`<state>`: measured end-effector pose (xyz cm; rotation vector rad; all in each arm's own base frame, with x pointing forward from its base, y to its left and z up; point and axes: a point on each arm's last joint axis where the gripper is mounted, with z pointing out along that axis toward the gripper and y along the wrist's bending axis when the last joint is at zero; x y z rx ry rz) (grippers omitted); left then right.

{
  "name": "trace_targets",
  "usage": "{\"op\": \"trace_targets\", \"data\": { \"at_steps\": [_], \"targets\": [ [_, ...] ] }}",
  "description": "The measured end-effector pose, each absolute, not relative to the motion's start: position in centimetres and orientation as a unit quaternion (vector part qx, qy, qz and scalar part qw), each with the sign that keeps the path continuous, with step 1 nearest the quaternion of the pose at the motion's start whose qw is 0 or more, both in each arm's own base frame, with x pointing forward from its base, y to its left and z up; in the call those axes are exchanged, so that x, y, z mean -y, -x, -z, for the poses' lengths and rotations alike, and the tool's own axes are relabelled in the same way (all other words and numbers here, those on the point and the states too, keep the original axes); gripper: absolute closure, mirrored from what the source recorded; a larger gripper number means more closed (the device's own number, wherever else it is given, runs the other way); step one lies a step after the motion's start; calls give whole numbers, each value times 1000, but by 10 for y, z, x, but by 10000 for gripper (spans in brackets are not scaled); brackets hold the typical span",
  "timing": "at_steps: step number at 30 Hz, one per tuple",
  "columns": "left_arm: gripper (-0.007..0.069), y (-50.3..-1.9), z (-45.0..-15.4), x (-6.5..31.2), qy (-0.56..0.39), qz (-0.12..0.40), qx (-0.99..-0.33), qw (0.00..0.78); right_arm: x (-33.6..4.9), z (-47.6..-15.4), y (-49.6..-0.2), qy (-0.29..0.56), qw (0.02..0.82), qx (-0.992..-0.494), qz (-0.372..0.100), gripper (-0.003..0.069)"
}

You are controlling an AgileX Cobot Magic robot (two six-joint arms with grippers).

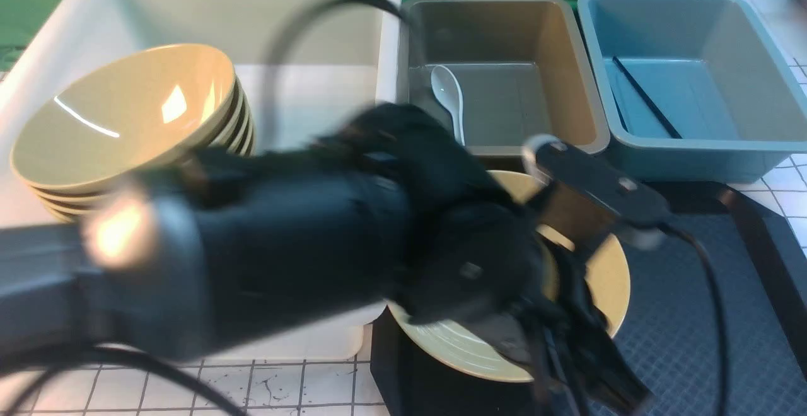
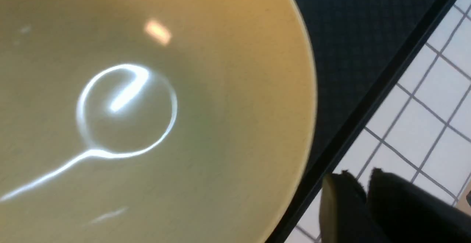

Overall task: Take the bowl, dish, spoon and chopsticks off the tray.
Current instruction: Use the left arm to grab the yellow noodle bowl on the left

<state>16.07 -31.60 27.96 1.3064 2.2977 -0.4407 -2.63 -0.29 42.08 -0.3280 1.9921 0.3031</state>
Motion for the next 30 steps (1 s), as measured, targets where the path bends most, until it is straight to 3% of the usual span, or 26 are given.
{"op": "trace_targets", "data": {
  "at_steps": [7,8,10,13,16,18,19,21,22,26,30],
  "targets": [
    [117,-169,-249,331,-504,125,-825,223,3,-420,27,135,523,-832,-128,623],
    [117,-170,-248,332,-505,124,-824,225,3,-420,27,135,522,-832,-128,623],
    [46,-176,-233,337,-521,99,-816,231,2,-420,23,138,518,-835,-126,622],
    [32,-182,-217,341,-532,74,-811,232,1,-420,22,142,516,-836,-123,621],
    [117,-188,-192,345,-531,44,-818,216,1,-420,22,149,517,-834,-119,617],
    [259,-190,-180,346,-529,29,-823,205,1,-420,22,153,518,-834,-117,615],
    [338,-190,-182,348,-532,28,-818,215,1,-420,22,155,518,-833,-116,615],
    [409,-190,-187,349,-541,24,-809,227,1,-420,22,156,518,-833,-115,615],
    [505,-189,-196,349,-551,17,-799,240,1,-420,22,159,518,-833,-113,615],
    [596,-170,-223,349,-556,34,-789,260,1,-420,22,161,519,-832,-112,613],
    [608,-138,-260,354,-545,96,-787,272,0,-421,19,161,515,-835,-112,613]
  ]
}}
